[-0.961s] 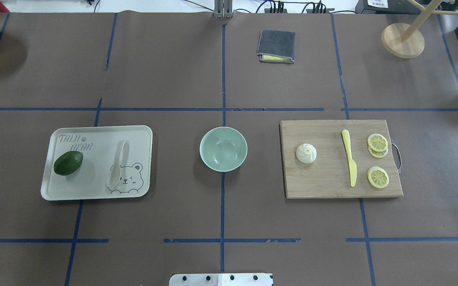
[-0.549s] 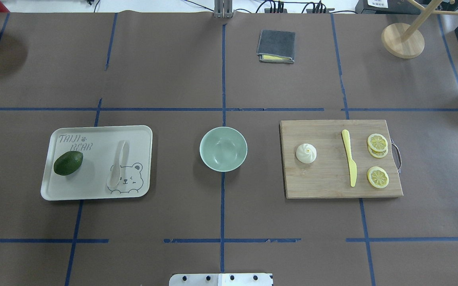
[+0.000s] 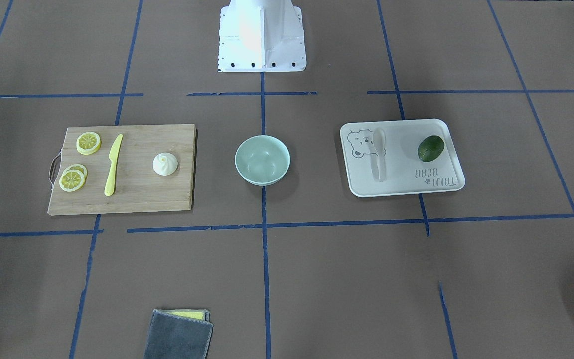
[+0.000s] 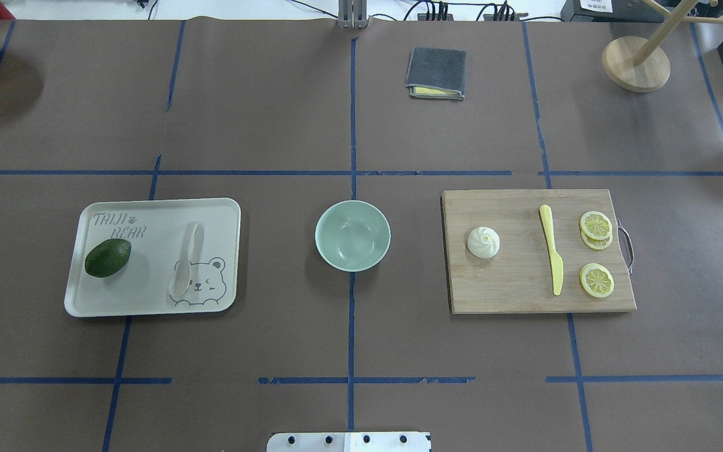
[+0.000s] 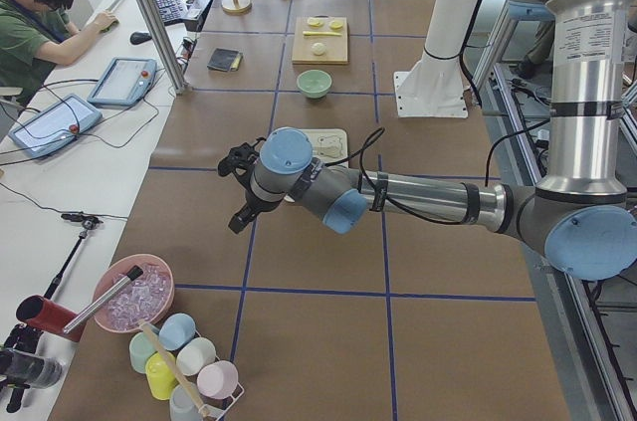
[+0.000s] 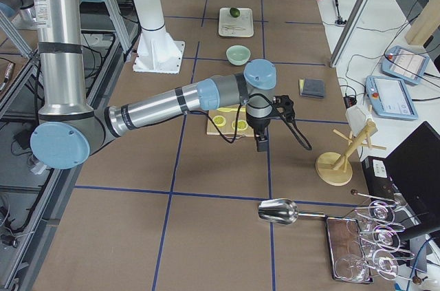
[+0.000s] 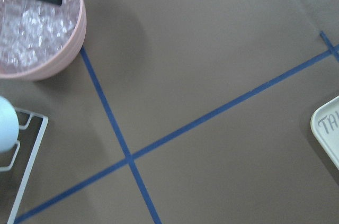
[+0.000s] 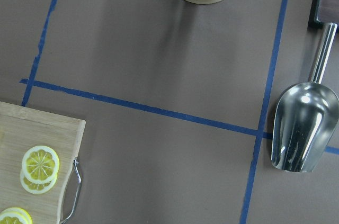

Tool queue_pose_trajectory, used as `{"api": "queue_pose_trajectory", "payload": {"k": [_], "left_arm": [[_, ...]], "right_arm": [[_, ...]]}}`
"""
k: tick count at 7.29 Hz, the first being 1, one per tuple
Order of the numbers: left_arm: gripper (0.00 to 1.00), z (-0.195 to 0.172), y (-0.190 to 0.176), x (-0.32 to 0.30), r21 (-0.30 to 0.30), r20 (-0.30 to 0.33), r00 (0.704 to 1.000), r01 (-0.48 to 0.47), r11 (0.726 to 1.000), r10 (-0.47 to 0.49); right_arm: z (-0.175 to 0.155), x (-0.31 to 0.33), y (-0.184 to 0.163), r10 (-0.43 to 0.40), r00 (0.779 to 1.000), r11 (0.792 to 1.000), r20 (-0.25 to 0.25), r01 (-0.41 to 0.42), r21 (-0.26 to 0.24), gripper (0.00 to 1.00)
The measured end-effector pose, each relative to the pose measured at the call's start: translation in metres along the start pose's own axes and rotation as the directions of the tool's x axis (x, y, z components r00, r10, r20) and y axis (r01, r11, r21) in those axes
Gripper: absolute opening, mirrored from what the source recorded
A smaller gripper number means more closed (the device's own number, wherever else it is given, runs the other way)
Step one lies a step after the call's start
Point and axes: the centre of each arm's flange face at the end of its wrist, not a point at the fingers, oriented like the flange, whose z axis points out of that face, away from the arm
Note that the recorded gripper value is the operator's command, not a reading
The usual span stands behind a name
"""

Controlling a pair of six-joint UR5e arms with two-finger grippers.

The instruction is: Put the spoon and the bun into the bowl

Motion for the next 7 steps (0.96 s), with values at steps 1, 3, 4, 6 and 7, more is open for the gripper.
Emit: {"api": "queue_pose_trajectory", "payload": {"k": [1, 3, 4, 6, 7], "left_arm": [[1.00, 0.006, -0.018, 0.012, 0.062, -0.017, 0.998, -0.054, 0.997, 0.055], [1.00, 0.030, -0.073, 0.053, 0.105, -0.103, 0.993, 0.075, 0.992, -0.064], [1.00, 0.049, -0.098, 0.083, 0.102, -0.134, 0.985, 0.127, 0.987, -0.113], [1.00, 0.092, -0.129, 0.158, 0.101, -0.122, 0.981, 0.162, 0.982, -0.150], [1.00, 0.113, -0.137, 0.191, 0.063, -0.131, 0.973, 0.199, 0.978, -0.190]], "right_arm": [[-0.001, -0.002, -0.004, -0.001, 1.000, 1.000, 0.001, 0.001, 0.013, 1.00], [-0.001, -0.004, -0.008, -0.006, 1.000, 1.000, 0.003, 0.006, 0.026, 1.00], [-0.001, -0.004, -0.009, -0.009, 1.000, 0.999, 0.004, 0.009, 0.034, 1.00], [0.000, -0.003, -0.009, 0.018, 1.000, 0.999, 0.007, -0.019, 0.039, 1.00], [0.000, -0.002, -0.009, 0.027, 1.000, 0.999, 0.008, -0.028, 0.038, 1.00]]}}
